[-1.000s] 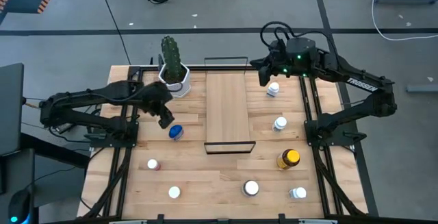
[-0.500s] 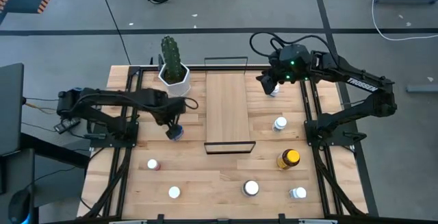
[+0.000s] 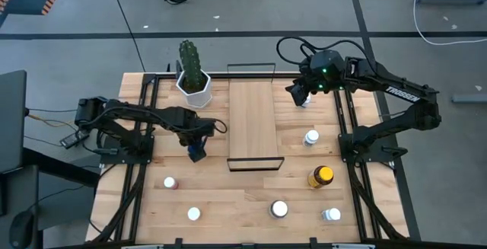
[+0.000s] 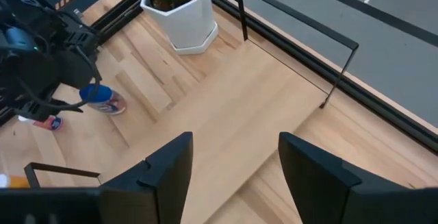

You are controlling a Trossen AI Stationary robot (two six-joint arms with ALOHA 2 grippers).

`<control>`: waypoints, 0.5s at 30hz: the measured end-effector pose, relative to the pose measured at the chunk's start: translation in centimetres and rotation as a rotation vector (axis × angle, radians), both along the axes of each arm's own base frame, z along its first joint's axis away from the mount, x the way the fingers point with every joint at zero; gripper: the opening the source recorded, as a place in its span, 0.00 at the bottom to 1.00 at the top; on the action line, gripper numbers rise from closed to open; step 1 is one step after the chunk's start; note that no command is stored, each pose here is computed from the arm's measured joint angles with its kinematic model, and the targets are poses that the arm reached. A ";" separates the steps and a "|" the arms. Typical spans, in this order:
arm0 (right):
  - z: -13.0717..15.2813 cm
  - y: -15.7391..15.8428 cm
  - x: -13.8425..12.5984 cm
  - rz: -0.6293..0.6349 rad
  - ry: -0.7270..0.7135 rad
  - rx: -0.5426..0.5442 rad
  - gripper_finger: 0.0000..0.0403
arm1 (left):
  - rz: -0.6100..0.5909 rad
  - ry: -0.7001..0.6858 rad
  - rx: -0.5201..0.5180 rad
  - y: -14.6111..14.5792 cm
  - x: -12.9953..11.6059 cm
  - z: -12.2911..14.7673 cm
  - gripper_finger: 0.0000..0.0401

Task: Pick and place medicine bottles onto shelf by color
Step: Put the blue medicine bottle on the shelf

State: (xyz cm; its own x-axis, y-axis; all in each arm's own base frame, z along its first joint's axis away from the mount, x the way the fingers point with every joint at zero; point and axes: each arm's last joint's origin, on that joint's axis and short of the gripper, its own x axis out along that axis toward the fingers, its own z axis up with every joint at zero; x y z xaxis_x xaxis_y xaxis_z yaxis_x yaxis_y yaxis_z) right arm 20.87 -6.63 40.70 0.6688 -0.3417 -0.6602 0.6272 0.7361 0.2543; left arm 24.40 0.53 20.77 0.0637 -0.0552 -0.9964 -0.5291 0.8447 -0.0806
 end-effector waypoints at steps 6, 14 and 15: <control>0.0 0.0 0.0 0.000 0.004 0.001 0.55 | 0.033 -0.031 0.012 0.0 0.3 0.0 0.94; 0.0 0.0 0.0 0.000 0.005 0.001 0.55 | 0.042 -0.031 0.028 0.1 0.4 0.0 0.81; 0.0 0.0 0.0 0.000 0.005 0.001 0.55 | 0.042 -0.030 0.029 0.1 0.4 0.0 0.78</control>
